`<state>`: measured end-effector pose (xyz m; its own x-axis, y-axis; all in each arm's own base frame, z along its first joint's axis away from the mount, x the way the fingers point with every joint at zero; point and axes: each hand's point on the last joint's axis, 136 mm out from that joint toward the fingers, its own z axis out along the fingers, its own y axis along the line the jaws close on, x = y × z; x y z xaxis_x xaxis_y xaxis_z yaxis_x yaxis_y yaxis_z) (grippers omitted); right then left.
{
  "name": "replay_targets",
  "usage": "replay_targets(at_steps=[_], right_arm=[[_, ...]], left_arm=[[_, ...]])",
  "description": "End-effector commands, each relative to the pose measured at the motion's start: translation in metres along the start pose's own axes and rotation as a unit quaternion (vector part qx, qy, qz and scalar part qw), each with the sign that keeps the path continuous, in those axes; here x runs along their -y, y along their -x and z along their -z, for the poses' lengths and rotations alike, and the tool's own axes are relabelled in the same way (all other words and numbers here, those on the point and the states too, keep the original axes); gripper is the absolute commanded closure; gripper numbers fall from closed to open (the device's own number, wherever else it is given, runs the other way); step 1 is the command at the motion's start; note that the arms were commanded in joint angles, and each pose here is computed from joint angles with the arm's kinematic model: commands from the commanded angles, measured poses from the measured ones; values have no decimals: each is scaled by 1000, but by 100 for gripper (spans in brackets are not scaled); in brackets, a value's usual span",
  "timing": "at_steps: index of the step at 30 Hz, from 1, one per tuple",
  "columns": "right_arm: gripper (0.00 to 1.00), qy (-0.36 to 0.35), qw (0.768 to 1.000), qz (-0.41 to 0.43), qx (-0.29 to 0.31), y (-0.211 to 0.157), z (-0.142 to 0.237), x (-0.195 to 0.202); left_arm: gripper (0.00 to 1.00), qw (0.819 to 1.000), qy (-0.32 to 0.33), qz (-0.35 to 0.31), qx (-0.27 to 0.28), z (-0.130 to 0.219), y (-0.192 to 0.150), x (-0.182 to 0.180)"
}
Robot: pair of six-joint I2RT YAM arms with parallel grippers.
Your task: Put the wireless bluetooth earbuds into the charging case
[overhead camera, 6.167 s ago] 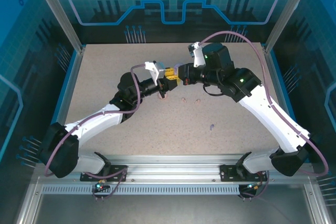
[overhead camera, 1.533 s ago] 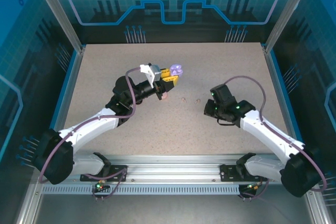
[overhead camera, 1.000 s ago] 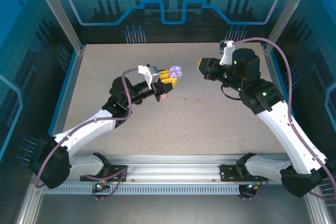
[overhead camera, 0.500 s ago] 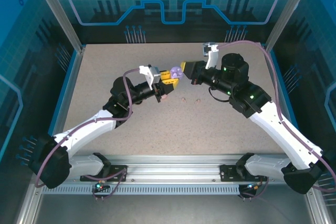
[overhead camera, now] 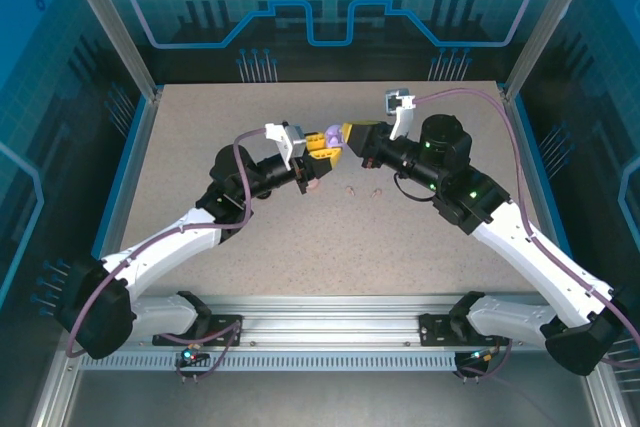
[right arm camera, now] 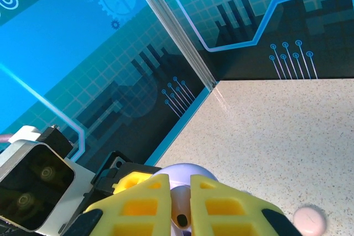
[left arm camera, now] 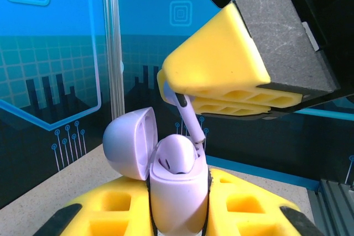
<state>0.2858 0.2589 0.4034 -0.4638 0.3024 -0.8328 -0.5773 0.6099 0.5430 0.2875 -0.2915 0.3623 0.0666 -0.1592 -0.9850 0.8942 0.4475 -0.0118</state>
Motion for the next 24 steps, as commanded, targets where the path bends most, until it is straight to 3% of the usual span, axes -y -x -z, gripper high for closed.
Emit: replay_targets(at_steps=[1, 24], right_arm=[[87, 12, 1000, 1, 20, 7, 3, -9], [90, 4, 1000, -10, -13, -21, -3, 4]], left_arm=[[100, 999, -14, -14, 26, -3, 20, 6], [100, 999, -5, -21, 36, -3, 27, 4]])
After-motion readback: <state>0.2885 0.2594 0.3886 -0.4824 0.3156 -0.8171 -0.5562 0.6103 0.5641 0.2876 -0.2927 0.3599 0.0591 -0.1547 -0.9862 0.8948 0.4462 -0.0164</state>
